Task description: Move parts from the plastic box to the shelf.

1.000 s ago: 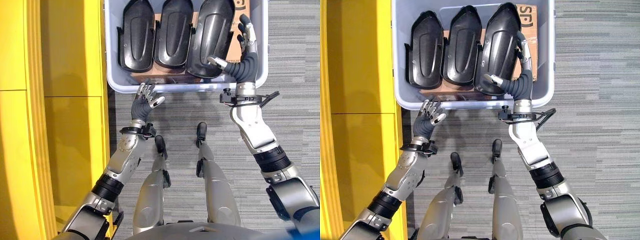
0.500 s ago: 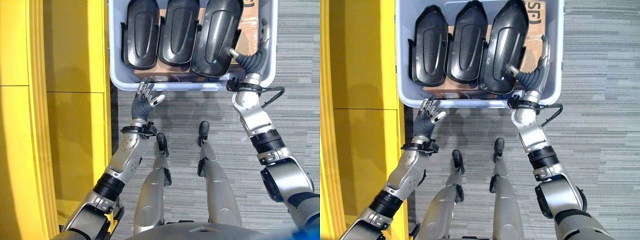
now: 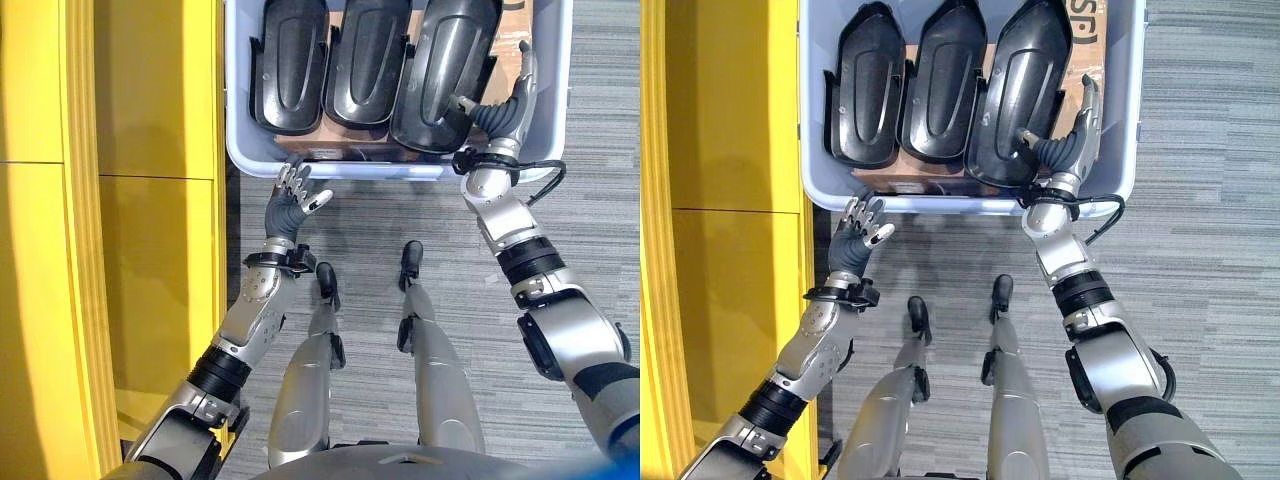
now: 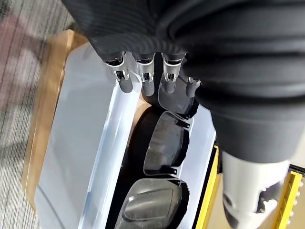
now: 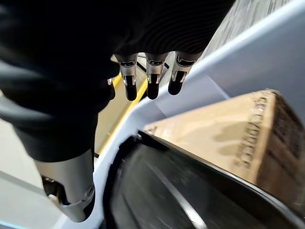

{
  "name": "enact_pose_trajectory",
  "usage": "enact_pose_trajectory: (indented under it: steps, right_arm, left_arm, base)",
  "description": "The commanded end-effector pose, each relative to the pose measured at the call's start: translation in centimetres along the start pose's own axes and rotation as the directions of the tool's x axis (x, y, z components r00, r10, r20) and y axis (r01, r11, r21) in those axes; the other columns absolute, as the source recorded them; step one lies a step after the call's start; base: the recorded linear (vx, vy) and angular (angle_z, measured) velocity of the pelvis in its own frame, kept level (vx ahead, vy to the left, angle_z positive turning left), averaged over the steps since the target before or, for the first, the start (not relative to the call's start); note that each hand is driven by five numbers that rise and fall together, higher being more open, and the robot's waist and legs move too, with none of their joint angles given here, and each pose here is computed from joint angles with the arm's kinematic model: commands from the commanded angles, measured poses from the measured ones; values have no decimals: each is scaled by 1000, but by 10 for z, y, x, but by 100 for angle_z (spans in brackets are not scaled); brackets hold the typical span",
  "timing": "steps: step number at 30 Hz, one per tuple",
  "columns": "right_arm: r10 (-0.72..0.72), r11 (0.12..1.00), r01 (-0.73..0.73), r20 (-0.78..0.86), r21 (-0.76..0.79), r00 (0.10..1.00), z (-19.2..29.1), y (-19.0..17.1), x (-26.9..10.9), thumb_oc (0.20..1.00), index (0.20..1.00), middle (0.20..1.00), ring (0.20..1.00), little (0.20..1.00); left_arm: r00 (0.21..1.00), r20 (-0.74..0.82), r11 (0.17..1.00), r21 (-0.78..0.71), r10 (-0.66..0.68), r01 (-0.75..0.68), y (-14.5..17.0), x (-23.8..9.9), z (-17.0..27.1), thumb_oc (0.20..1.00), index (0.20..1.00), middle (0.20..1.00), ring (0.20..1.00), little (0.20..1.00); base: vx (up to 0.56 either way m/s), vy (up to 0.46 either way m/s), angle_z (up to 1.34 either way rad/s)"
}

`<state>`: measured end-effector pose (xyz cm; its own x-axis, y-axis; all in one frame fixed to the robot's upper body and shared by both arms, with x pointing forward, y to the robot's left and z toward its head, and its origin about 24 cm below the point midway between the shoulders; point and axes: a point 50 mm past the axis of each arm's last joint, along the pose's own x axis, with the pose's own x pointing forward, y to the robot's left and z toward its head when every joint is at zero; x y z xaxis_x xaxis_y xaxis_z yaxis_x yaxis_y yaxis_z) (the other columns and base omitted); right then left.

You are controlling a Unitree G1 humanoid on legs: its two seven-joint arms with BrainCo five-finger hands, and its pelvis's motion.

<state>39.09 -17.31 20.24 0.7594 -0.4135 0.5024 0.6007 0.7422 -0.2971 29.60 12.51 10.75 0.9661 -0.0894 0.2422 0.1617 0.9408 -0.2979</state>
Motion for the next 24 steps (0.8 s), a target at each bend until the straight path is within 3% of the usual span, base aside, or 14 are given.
enact_pose_trajectory:
  steps: [1,15,22,23,24]
  right_arm:
    - [-13,997,6,94,72,996,35,-1,17,1000,1000,1000,1000,1000]
    - [138,975,-179,-272,-132,952,-32,12,17,1000,1000,1000,1000,1000]
    - [190,935,-267,-307,-234,933,-40,13,16,1000,1000,1000,1000,1000]
    - [209,908,-302,-307,-292,928,-42,13,15,514,514,514,514,514]
    - [240,867,-347,-310,-357,920,-45,14,13,200,200,200,200,200]
  left_arm:
    - [992,87,996,-15,-91,93,-16,-3,14,1000,1000,1000,1000,1000]
    - [982,74,984,-26,-172,174,-28,-2,13,1000,1000,1000,1000,1000]
    - [978,73,980,-24,-196,198,-33,0,13,1000,1000,1000,1000,1000]
    - [977,72,979,-23,-201,204,-33,0,12,1000,1000,1000,1000,1000]
    - [976,62,977,-22,-209,211,-34,0,11,1000,1000,1000,1000,1000]
  base:
    - [0,0,0]
    - [1,2,4]
    - [1,3,7]
    - [-2,-1,4]
    - [-1,7,3]
